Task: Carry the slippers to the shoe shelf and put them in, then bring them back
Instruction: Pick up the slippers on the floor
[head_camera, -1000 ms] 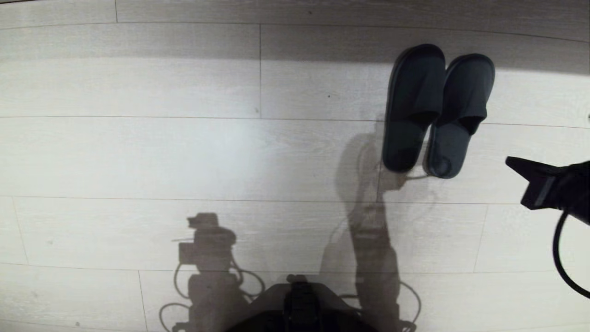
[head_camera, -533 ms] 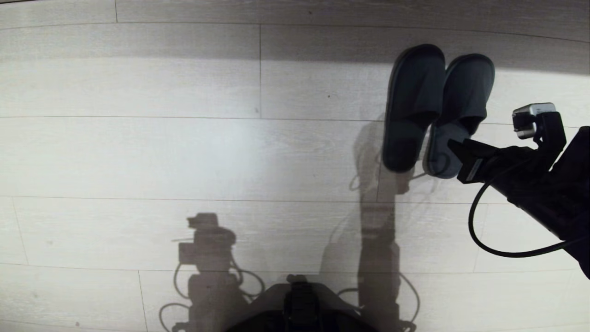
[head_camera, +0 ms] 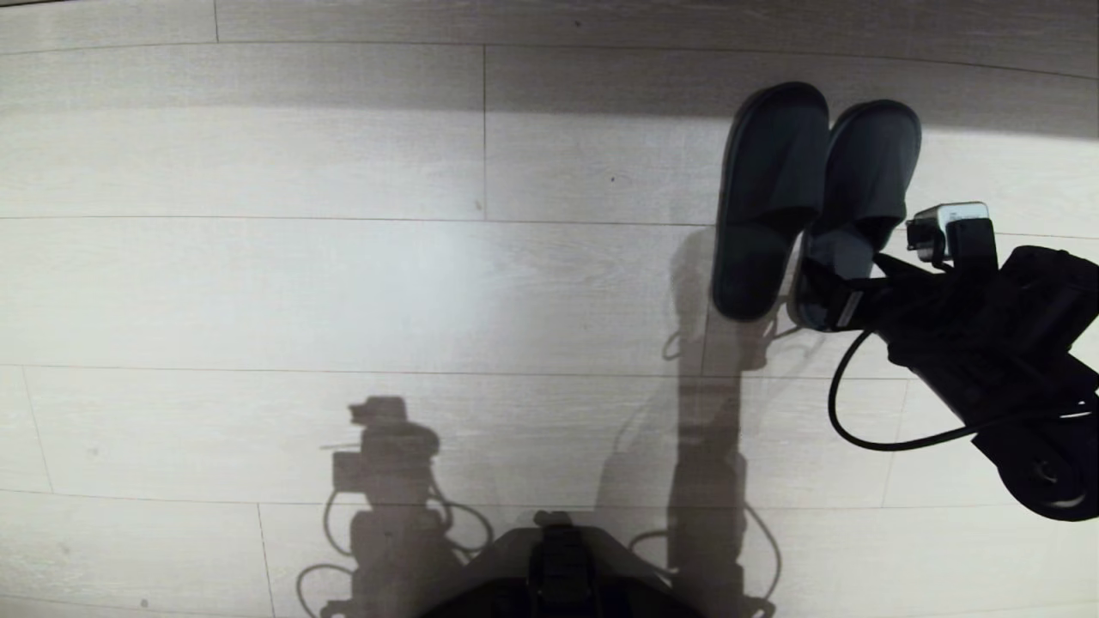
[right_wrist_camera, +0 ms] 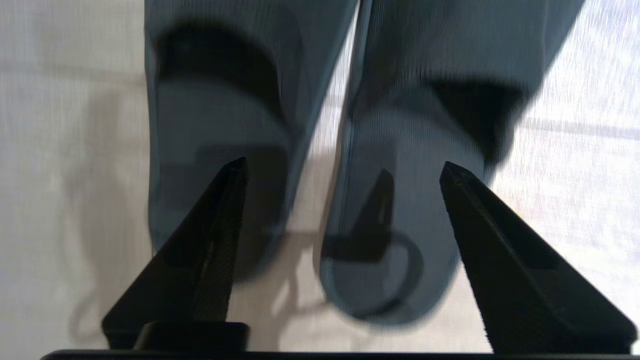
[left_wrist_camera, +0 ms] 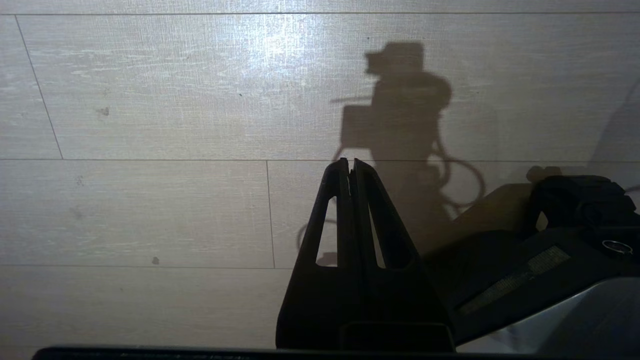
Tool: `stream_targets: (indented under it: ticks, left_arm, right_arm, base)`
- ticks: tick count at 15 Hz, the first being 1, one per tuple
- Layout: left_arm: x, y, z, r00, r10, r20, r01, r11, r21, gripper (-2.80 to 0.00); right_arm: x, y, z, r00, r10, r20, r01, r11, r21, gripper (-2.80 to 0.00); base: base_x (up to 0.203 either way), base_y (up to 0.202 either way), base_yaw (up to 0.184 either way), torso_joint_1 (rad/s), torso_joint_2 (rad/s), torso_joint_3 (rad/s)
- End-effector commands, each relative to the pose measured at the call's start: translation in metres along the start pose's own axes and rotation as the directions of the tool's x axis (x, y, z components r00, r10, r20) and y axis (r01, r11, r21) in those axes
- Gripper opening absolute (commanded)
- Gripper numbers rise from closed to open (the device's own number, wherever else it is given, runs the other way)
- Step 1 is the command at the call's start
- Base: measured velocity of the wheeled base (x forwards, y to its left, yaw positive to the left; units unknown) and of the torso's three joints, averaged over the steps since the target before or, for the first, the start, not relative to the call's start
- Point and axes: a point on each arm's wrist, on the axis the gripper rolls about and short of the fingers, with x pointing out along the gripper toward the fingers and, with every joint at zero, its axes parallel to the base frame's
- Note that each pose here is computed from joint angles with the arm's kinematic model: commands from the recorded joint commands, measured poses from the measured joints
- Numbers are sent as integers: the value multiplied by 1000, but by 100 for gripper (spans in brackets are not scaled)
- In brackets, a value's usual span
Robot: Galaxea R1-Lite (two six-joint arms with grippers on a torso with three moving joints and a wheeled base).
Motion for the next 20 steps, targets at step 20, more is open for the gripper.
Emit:
stream_targets:
  ticks: [20]
  left_arm:
    - [0,0,0,1000,-1,0,1,1000,14,-280]
  right_arm:
    - [80,9,-13,961,2,277,2,1000,-15,0]
  base:
    - [0,0,0,0,0,0]
